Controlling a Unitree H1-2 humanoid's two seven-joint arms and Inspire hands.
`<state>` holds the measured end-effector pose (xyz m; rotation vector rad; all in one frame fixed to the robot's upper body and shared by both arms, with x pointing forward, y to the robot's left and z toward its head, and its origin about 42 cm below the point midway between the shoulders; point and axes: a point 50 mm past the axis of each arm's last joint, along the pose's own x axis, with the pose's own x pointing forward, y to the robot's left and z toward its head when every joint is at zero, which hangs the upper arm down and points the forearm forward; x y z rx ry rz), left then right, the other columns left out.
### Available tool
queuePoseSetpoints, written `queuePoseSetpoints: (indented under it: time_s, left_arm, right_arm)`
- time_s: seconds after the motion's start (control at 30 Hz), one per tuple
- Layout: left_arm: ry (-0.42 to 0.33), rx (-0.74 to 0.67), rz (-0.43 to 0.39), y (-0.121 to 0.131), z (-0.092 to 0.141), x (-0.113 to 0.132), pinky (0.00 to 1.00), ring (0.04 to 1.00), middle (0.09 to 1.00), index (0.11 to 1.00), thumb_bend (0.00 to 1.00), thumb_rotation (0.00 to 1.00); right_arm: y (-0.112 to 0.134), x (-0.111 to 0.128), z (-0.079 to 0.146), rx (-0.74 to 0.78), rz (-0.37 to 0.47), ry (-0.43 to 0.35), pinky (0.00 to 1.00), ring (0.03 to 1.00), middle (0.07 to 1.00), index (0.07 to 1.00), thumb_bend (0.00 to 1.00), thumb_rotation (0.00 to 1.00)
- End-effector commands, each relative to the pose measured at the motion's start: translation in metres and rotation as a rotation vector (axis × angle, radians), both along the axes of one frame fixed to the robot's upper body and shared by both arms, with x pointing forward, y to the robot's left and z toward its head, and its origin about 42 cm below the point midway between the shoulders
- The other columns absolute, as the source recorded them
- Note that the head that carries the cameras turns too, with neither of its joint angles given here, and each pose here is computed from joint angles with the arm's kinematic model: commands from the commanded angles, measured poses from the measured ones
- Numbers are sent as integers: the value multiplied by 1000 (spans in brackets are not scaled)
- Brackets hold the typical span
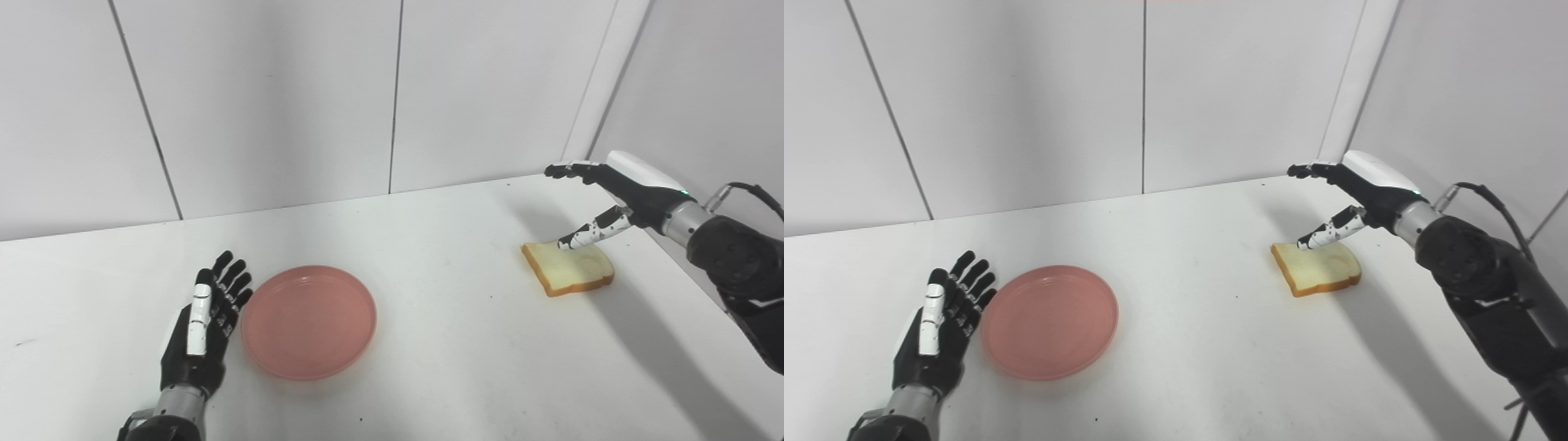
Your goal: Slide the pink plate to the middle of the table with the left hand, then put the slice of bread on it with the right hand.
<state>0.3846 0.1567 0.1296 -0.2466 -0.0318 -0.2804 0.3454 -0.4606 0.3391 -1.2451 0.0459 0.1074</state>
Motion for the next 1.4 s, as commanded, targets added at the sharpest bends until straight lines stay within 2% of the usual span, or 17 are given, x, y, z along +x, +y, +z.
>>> queuePoseSetpoints:
  time_s: [0.0,0.13,0.2,0.23,0.33,0.37,0.4,0.5,0.57,0.63,0.73,0.83,0.93,1.1,1.37]
  left_arm:
    - [-14,0,-10,4,5,4,937,943,944,917,646,921]
    - [-15,5,-13,7,7,4,935,944,945,919,647,922]
    - [-16,8,-16,8,7,4,937,946,947,920,649,923]
    - [-16,8,-17,8,8,3,939,948,950,923,647,925]
    - [-17,3,-16,8,8,3,939,947,950,921,646,922]
    - [-19,4,-17,8,9,3,939,947,950,921,645,921]
    - [-21,4,-19,8,9,3,940,948,950,921,646,924]
    - [-23,2,-20,8,9,2,944,951,952,922,644,925]
    - [-23,2,-21,8,9,2,941,949,951,920,642,925]
    - [-20,4,-22,8,10,2,941,948,950,919,645,924]
    - [-20,2,-21,8,12,2,939,946,947,916,648,915]
    - [-24,4,-22,8,13,1,941,946,947,918,644,923]
    - [-24,4,-26,9,12,0,946,949,950,922,643,927]
    - [-19,2,-22,8,13,0,946,950,950,918,644,920]
    - [-17,2,-18,9,11,1,947,950,950,920,649,922]
  right_arm:
    - [-4,4,29,-98,-2,-31,839,884,875,857,924,179]
    - [-4,12,31,-213,-26,32,817,896,903,878,927,164]
    - [-3,17,31,-263,-37,66,856,924,920,893,930,157]
    - [-3,20,30,-290,-41,86,915,947,934,907,942,151]
    - [-5,26,27,-365,-56,137,938,965,959,928,944,167]
    - [-6,27,26,-365,-57,153,939,967,963,931,943,170]
    - [-7,28,24,-362,-62,170,882,967,977,937,946,170]
    - [-10,32,19,-357,-71,207,835,970,986,945,951,164]
    - [-11,35,14,-367,-70,226,854,979,985,948,954,160]
    - [-12,40,10,-389,-75,244,919,988,984,961,958,171]
    - [-15,46,3,-401,-96,273,907,986,982,964,959,173]
    - [-16,51,-4,-409,-111,302,951,999,999,981,972,162]
    - [-15,54,-10,-434,-108,321,996,1000,1000,989,995,172]
    - [-15,59,-19,-456,-105,346,978,1000,1000,992,1000,191]
    - [-11,64,-28,-467,-65,330,1000,1000,999,994,1000,188]
